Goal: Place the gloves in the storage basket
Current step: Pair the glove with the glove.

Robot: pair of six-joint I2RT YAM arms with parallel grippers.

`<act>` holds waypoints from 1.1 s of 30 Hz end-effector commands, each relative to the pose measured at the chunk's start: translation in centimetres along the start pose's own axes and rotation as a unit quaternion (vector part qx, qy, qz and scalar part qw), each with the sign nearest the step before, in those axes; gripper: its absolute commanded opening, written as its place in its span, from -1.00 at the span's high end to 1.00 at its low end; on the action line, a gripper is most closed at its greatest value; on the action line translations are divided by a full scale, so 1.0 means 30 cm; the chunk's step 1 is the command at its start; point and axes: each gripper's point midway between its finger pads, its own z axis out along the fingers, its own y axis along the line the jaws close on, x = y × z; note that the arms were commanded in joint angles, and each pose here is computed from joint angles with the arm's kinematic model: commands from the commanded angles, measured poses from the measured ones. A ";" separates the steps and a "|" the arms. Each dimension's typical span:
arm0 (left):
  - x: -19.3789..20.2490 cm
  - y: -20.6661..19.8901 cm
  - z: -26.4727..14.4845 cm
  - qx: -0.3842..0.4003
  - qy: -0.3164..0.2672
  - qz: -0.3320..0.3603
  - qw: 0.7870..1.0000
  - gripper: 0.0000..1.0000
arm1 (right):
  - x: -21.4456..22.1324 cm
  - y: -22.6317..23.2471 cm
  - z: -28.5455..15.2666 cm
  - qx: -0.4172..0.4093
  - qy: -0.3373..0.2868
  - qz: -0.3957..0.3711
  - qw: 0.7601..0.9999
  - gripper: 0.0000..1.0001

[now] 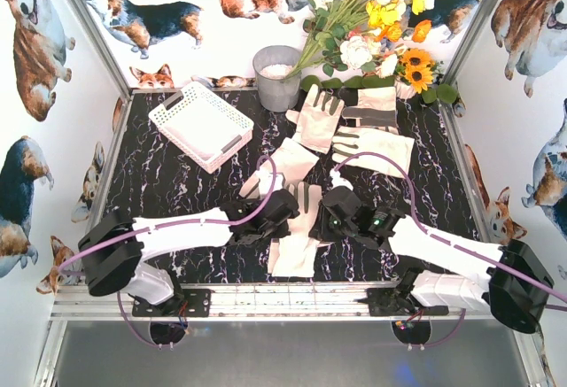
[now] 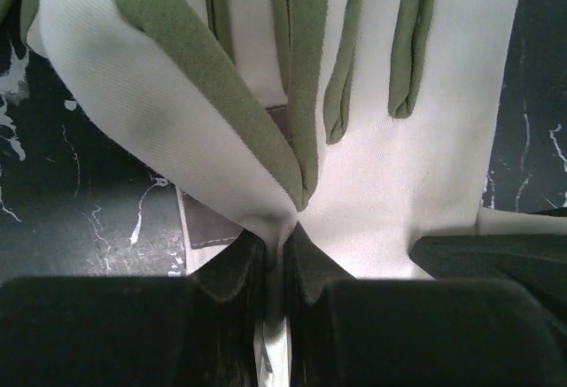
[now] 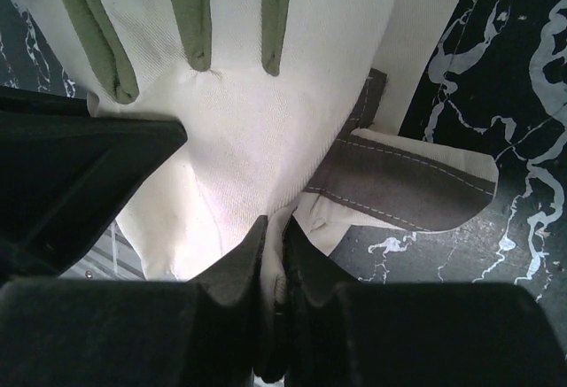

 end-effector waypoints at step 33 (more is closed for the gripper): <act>-0.034 0.133 0.105 -0.090 -0.029 -0.014 0.995 1.00 | 0.037 -0.112 0.104 0.082 0.022 -0.040 0.996 1.00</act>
